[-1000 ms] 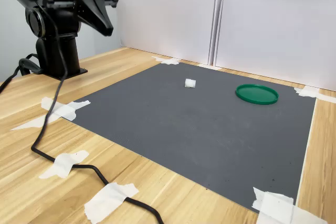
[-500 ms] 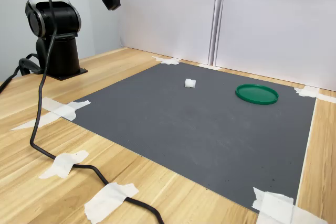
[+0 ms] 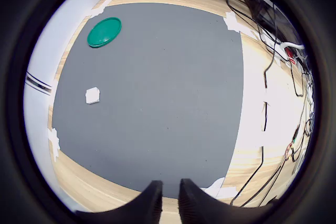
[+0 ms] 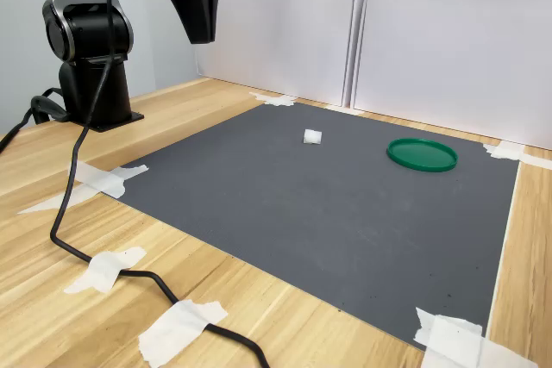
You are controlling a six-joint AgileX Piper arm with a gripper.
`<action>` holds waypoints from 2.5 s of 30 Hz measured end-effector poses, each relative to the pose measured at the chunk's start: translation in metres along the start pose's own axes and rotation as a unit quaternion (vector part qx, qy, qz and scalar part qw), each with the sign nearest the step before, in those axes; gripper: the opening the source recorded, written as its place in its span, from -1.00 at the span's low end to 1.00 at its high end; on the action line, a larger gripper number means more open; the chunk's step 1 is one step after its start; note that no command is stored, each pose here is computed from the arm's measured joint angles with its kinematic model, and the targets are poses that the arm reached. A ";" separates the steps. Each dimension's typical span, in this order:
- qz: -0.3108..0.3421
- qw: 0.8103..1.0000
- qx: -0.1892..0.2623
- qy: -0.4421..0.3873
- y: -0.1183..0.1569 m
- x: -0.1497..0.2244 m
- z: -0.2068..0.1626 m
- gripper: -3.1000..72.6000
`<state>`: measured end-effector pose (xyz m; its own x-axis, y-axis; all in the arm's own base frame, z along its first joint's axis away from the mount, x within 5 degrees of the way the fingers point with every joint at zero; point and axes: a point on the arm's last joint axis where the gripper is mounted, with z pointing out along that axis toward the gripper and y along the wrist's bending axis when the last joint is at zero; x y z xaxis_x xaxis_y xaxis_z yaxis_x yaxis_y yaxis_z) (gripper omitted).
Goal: Grasp a white terminal and put it on the green lid.
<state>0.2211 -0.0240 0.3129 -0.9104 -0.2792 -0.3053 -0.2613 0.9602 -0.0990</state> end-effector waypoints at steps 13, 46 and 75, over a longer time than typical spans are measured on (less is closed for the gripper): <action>-0.067 0.996 -0.049 0.038 0.042 -0.017 0.014 0.96; -0.093 0.990 -0.091 0.054 0.159 -0.093 0.122 0.98; -0.075 0.988 -0.105 0.082 0.162 -0.092 0.139 0.94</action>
<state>0.3073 0.1554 0.1929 -0.8914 -0.4299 -0.1433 -0.4427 0.8937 0.0730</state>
